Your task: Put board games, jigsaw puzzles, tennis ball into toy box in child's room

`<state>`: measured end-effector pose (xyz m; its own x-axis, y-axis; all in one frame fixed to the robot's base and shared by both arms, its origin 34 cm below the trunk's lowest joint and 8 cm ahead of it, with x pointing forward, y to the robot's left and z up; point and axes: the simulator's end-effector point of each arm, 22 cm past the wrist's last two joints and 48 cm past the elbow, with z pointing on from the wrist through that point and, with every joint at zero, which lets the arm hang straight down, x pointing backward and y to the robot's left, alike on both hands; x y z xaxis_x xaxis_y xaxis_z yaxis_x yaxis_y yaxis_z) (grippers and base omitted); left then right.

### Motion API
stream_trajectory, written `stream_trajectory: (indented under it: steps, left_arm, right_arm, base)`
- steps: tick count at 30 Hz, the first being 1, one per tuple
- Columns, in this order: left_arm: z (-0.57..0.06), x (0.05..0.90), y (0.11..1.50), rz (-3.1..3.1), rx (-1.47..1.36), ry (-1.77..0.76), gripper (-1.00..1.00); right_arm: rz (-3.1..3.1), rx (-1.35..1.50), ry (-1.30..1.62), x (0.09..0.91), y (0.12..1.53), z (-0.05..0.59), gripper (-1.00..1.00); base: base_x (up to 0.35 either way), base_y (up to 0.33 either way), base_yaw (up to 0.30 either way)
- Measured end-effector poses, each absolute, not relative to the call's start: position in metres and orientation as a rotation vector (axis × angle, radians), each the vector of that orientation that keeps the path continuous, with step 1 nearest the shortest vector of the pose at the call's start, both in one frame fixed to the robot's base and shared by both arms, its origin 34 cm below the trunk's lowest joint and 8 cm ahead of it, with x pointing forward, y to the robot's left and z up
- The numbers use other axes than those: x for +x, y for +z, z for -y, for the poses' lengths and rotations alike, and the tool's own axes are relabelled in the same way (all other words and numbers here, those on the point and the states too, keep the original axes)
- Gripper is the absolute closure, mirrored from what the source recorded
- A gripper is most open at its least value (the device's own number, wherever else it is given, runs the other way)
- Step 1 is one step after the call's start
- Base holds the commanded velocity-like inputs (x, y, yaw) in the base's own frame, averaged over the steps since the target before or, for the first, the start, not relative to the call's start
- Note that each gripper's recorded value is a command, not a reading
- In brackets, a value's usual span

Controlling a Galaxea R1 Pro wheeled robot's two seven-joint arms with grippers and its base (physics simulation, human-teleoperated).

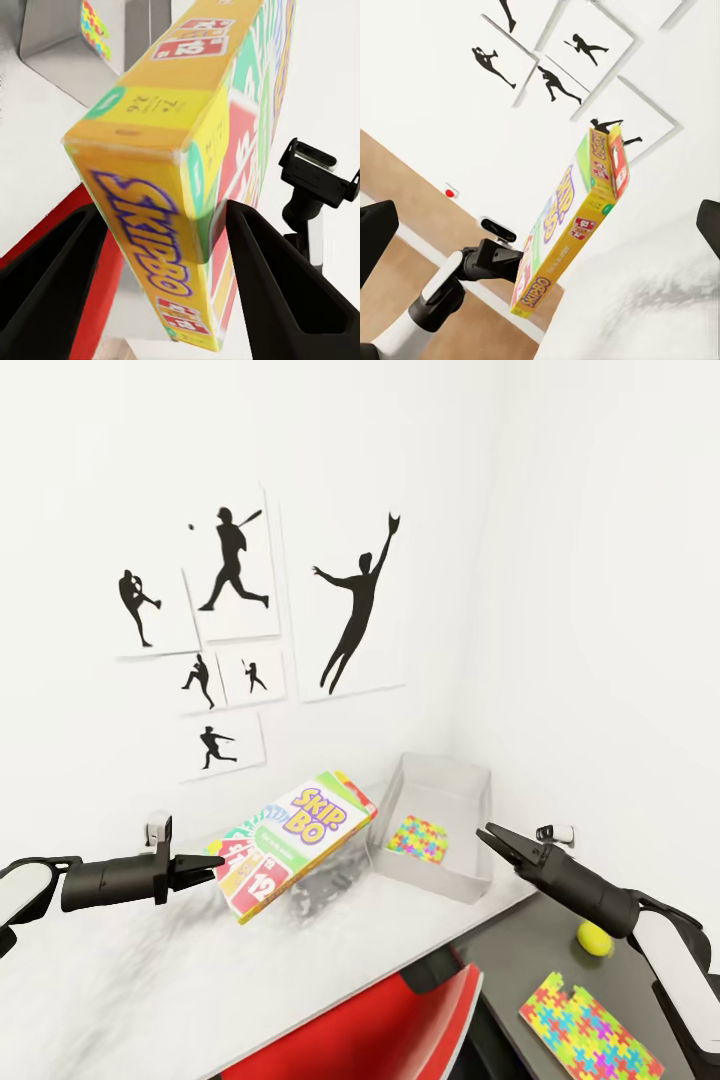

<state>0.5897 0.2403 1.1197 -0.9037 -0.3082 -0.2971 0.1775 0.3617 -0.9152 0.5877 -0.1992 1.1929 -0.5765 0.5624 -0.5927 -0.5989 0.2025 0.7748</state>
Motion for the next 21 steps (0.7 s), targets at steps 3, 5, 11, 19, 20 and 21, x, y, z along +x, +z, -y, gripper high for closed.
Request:
stream_trajectory:
  steps: [3, 5, 11, 19, 20, 21]
  left_arm:
    - [-0.2404, 0.5900, 1.1193, -2.209, -0.114, -1.561, 1.00]
    - [-0.2403, 0.5899, 1.1197, -2.208, -0.114, -1.563, 1.00]
    - [-0.2405, 0.5900, 1.1191, -2.209, -0.114, -1.560, 1.00]
    - [-0.2404, 0.5899, 1.1194, -2.209, -0.114, -1.562, 1.00]
    - [-0.2403, 0.5900, 1.1195, -2.208, -0.114, -1.562, 1.00]
    - [-0.2403, 0.5900, 1.1196, -2.208, -0.114, -1.563, 1.00]
  right_arm:
    - [-1.537, -0.036, 1.554, 0.5881, 1.1926, 0.1992, -1.00]
    - [-1.537, -0.036, 1.554, 0.5879, 1.1928, 0.1992, -1.00]
    - [-1.537, -0.036, 1.553, 0.5880, 1.1926, 0.1992, -1.00]
    - [-1.537, -0.036, 1.554, 0.5880, 1.1928, 0.1993, -1.00]
    - [-1.537, -0.036, 1.554, 0.5881, 1.1927, 0.1992, -1.00]
    - [-1.537, -0.036, 1.554, 0.5881, 1.1926, 0.1992, -1.00]
  base:
    - [0.085, -0.003, 0.003]
    - [0.076, -0.001, 0.001]
    - [0.137, 0.000, 0.000]
    - [0.070, 0.000, 0.000]
    - [0.033, 0.000, 0.000]
    - [0.026, 0.000, 0.000]
